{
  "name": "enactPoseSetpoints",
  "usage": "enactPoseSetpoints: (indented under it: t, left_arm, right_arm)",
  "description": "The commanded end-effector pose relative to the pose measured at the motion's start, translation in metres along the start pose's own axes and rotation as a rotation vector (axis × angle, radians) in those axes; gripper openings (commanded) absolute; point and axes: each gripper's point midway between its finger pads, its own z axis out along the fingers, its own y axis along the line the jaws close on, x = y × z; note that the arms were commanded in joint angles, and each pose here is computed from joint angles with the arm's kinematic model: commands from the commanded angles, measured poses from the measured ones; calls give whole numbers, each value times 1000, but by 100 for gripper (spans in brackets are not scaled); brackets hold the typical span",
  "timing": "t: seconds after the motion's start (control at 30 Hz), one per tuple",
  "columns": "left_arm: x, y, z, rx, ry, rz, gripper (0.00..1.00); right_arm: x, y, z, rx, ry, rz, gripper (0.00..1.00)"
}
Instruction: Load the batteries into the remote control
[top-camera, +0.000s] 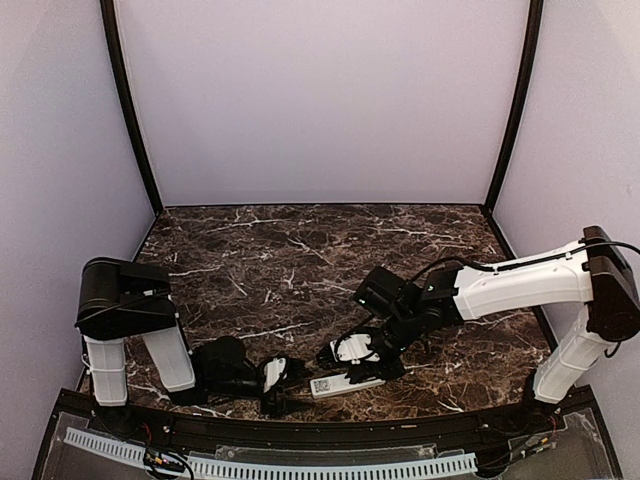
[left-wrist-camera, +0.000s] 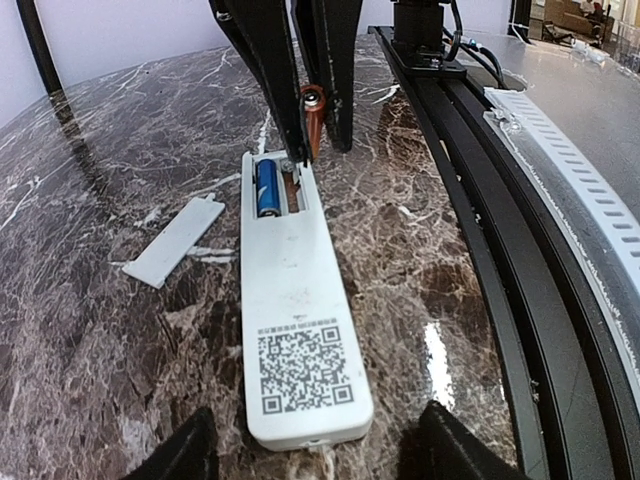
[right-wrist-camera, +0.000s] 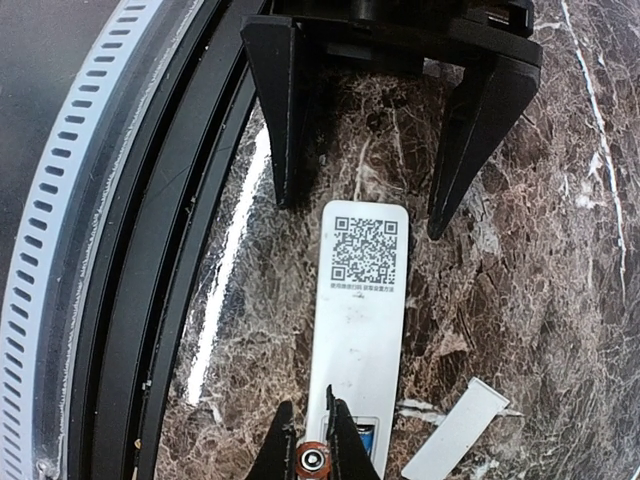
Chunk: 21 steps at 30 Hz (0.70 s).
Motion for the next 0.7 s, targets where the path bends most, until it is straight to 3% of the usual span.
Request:
enactPoseSetpoints:
  t: [0.0,0.3,0.67]
  left_arm:
    - [-14,7,3,-33,-76,61,62]
    - [-13,4,5,-13,-72,64,40]
    - [-13,6,3,-30,-75,64,2]
  right_arm:
    - [-1,-2,1,10,-17,-3,0]
    - [4,-1,2,9,-5,6,0]
    - [11,-5,11,12,30,11,0]
